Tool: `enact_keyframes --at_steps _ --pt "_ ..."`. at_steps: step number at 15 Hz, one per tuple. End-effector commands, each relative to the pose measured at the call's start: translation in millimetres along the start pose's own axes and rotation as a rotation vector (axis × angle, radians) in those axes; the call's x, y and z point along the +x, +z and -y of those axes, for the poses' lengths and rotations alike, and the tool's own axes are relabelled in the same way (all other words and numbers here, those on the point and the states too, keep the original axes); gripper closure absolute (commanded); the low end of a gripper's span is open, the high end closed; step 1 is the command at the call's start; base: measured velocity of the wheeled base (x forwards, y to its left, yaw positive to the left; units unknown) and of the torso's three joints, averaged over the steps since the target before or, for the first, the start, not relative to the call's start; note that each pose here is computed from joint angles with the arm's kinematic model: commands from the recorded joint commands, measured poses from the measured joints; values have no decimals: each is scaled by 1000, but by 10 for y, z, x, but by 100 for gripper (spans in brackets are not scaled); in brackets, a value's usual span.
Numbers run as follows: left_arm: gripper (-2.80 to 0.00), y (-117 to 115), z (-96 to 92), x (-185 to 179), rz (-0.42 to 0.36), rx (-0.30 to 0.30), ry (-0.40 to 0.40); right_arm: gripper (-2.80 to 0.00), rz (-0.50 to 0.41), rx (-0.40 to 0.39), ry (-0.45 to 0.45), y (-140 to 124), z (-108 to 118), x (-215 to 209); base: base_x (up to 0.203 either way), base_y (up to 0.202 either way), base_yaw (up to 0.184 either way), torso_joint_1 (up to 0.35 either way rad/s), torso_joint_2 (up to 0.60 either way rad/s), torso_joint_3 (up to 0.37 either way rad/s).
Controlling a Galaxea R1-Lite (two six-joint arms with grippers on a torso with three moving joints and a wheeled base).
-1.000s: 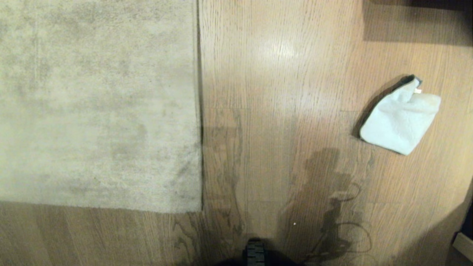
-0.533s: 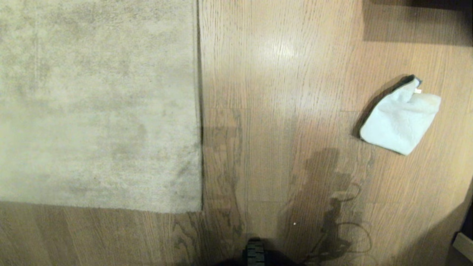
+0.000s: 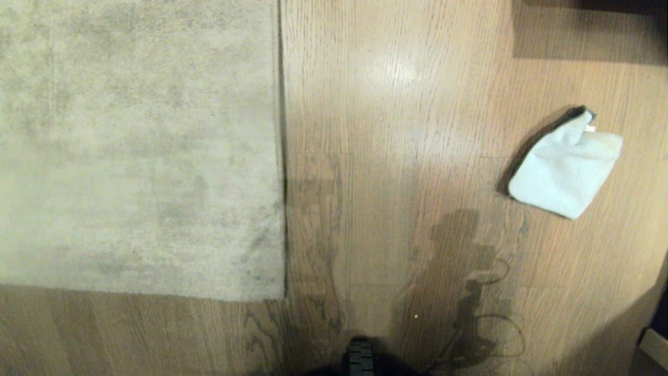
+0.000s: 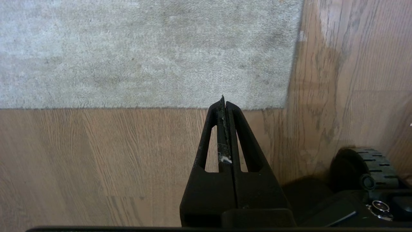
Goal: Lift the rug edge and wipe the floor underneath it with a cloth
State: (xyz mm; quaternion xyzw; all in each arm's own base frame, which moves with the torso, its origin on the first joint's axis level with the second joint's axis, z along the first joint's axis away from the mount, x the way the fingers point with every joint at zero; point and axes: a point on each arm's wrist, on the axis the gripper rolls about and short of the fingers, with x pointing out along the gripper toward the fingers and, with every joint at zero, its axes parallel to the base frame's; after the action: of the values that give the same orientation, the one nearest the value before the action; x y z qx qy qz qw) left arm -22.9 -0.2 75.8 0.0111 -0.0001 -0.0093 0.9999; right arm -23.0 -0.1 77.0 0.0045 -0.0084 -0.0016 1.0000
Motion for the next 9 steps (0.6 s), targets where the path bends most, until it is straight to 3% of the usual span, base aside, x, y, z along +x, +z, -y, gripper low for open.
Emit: enact_keyframes --at_steps 1,6,9 --pt "0 0 0 0 0 5 0 0 -3 0 0 1 0 2 0 0 0 0 0 0" --pt "0 1 -1 0 1 -2 3 0 -2 2 1 1 0 2 0 0 0 0 0 0" --pt "0 1 -2 0 1 -34 8 0 -1 2 2 2 0 2 0 0 0 3 3 122"
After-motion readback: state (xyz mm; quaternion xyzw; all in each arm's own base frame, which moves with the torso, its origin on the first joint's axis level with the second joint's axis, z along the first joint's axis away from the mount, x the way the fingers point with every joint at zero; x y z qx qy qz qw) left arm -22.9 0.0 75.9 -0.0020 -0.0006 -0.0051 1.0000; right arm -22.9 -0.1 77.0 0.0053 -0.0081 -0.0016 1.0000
